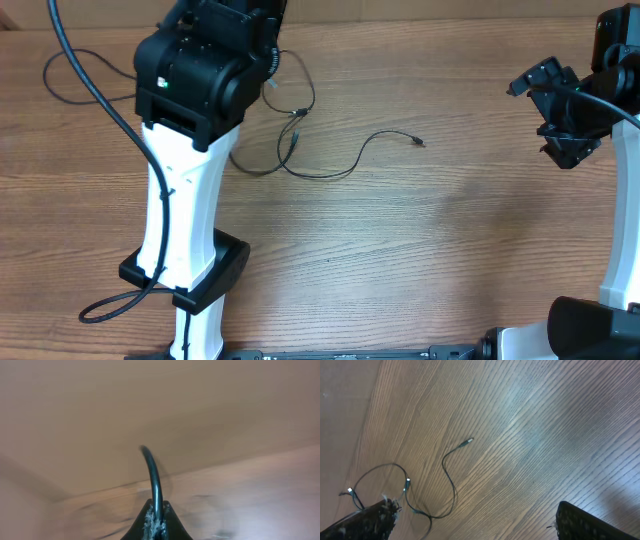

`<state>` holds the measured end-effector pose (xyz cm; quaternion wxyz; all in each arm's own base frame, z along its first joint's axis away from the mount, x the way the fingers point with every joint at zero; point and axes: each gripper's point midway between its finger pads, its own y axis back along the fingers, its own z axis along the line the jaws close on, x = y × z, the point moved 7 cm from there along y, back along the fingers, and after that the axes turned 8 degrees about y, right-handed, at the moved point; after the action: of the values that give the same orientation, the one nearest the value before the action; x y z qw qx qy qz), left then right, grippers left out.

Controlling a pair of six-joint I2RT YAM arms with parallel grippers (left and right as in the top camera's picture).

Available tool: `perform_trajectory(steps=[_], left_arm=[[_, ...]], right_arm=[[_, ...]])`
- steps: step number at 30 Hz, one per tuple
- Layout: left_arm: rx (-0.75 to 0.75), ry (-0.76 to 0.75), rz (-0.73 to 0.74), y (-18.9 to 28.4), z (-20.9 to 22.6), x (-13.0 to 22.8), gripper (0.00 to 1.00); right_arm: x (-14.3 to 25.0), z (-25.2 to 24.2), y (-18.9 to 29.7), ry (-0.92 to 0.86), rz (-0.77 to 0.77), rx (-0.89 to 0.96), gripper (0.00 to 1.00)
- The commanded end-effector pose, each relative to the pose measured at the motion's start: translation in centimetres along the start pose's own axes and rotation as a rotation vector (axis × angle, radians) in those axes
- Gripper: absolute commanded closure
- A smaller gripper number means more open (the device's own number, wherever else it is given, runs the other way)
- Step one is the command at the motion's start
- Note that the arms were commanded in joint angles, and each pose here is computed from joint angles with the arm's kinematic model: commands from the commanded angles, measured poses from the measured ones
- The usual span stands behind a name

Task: Untangle cables
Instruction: 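Carry the black cable leftward and lay it at the left table side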

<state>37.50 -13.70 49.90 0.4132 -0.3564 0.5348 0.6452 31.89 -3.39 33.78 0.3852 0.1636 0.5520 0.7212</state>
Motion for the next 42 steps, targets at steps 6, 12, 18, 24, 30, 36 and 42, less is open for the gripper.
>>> perform_trajectory(steps=[6,12,18,24,30,36,42], left_arm=[[0.856,-0.197,-0.132,4.3,-7.3,-1.0,0.96],[-0.325,0.316,-0.078,1.4,4.0,-0.3,0.96],[-0.033,0.158,0.003,0.9,1.0,0.1,0.96],[0.194,0.219,-0.045,1.7,-0.3,-1.3,0.96],[0.207,0.289,-0.166,3.8,2.4,-3.5,0.96],[0.035,0.467,-0.094,2.6,7.5,-1.9,0.96],[-0.172,0.682,0.040,0.0,13.7,1.5,0.96]], right_arm=[[-0.1,0.1,0.3,0.011,-0.017,-0.001,0.00],[-0.1,0.1,0.3,0.011,-0.017,-0.001,0.00],[-0.1,0.1,0.3,0.011,-0.017,-0.001,0.00],[-0.1,0.1,0.3,0.011,-0.016,-0.001,0.00],[-0.1,0.1,0.3,0.011,-0.017,-0.001,0.00],[-0.1,0.1,0.3,0.011,-0.017,-0.001,0.00],[-0.1,0.1,0.3,0.011,-0.017,-0.001,0.00]])
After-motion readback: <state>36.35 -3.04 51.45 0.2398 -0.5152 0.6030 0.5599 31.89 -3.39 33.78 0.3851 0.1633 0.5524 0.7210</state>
